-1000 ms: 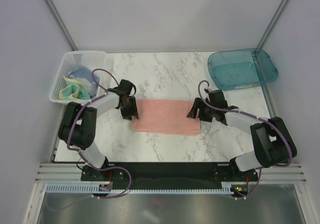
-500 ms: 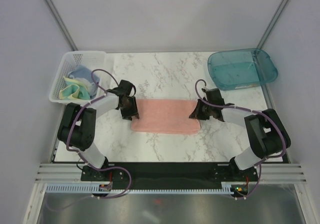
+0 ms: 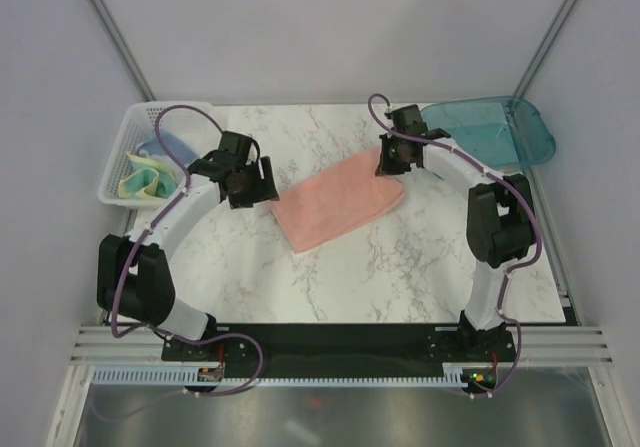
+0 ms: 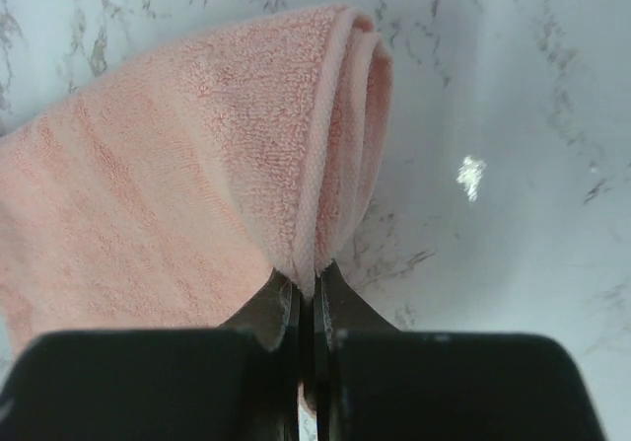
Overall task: Fold and stack the towels
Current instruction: Neatly place the folded towel into the bin
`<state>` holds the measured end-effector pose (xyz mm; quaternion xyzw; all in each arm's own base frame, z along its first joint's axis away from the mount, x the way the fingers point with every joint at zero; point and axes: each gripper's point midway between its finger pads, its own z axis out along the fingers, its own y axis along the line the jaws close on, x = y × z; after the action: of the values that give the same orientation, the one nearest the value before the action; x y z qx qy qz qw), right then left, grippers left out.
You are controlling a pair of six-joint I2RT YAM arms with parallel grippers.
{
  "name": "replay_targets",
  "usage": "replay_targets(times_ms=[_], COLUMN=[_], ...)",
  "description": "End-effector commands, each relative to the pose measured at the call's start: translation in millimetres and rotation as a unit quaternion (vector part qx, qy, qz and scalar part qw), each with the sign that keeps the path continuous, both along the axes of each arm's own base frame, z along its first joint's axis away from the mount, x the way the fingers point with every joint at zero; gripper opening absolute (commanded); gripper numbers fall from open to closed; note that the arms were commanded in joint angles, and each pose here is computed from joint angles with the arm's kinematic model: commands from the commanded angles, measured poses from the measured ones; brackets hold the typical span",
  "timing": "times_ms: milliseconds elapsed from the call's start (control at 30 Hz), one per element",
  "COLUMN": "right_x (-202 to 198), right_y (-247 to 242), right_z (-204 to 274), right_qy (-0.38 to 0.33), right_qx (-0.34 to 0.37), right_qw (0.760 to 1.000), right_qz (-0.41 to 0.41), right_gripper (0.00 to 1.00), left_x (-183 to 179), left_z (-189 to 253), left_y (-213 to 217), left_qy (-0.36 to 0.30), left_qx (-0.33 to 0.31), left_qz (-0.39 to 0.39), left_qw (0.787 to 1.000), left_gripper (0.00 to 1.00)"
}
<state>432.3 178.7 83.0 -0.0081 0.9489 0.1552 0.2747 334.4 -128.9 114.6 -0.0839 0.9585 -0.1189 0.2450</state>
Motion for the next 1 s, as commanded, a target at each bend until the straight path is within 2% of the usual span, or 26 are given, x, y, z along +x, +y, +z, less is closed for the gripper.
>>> replay_targets(times_ms=[0,233,300,367,567,833,967], right_x=[15.5,52.3,59.0,68.1,87.8,113.8,125.6], right_y=[-27.8,-55.7,-64.7,-74.6,-122.7,-190.5,-213.0], right_z=[8.2,49.8,60.2,74.5,102.4,145.6,150.5], right_qy=[0.011,-0.033,-0.046,-0.064,-0.098,-0.144,-0.156], right_qx=[-0.068,-0.112,-0.126,-0.139,-0.195,-0.211,-0.215], right_qw=[0.998,0.993,0.99,0.987,0.971,0.955,0.949], right_qz=[-0.006,-0.029,-0.041,-0.05,-0.095,-0.15,-0.169], right_gripper=[0.0,0.0,0.0,0.0,0.0,0.0,0.0], left_x=[-17.2,-31.8,-35.9,-32.9,-35.2,-37.8,-37.2], left_z=[9.5,16.6,14.5,10.1,2.8,1.8,0.3], left_y=[3.2,16.6,18.8,26.0,15.2,13.1,13.6], left_qy=[-0.009,-0.04,-0.045,-0.051,-0.041,-0.042,-0.041], left_qx=[0.008,0.036,0.041,0.063,0.065,0.073,0.082], left_qz=[-0.039,-0.057,-0.057,-0.05,-0.073,-0.083,-0.087], left_qw=[0.999,0.997,0.997,0.995,0.994,0.993,0.992], left_gripper=[0.78,0.84,0.99,1.0,1.0,1.0,1.0])
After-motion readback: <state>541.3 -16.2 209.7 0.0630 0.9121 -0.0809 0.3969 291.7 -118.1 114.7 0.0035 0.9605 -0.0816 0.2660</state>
